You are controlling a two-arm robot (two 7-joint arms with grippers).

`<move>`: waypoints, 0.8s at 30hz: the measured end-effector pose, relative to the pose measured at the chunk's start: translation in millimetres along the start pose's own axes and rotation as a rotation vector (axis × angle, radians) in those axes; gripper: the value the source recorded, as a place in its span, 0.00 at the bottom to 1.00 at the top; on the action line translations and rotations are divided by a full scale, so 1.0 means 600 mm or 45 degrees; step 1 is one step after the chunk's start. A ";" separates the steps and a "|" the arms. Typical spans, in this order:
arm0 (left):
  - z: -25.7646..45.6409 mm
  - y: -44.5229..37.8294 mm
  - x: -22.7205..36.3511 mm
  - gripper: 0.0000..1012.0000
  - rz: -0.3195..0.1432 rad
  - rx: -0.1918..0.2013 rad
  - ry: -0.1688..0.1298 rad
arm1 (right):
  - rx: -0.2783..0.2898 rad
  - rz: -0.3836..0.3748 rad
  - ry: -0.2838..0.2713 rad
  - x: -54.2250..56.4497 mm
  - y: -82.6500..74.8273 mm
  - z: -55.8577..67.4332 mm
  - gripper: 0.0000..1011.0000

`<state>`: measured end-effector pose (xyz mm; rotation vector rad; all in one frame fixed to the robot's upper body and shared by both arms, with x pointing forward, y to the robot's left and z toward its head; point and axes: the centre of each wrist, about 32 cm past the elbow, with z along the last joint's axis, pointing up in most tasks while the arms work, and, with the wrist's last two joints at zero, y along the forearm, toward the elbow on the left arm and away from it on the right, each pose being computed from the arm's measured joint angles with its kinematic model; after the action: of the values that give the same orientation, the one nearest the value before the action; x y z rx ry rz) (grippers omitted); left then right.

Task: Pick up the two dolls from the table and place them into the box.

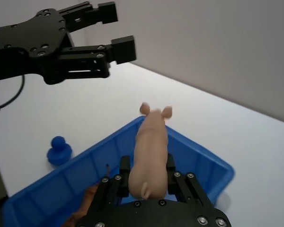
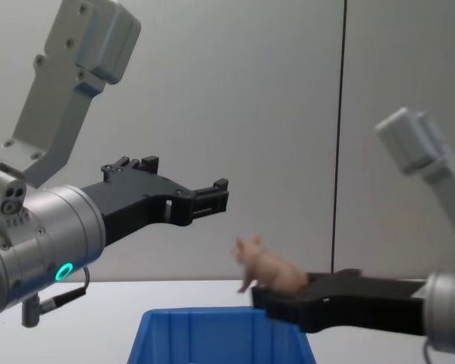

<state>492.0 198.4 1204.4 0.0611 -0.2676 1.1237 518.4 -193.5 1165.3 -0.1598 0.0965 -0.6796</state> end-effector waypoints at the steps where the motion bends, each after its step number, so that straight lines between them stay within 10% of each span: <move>1: 0.000 0.000 0.0000 0.99 0.000 0.000 0.000 | -0.003 0.013 0.005 0.000 0.003 0.001 0.39; 11: 0.000 0.000 0.0000 0.99 0.000 0.000 0.000 | -0.066 0.174 0.101 0.000 0.056 0.013 0.71; 24: 0.000 0.000 0.0000 0.99 0.000 0.000 0.000 | -0.057 0.183 0.111 0.008 0.059 0.022 0.99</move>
<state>492.0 198.4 1204.4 0.0611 -0.2675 1.1237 546.0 -168.0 1171.6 -0.1647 0.2053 -0.5417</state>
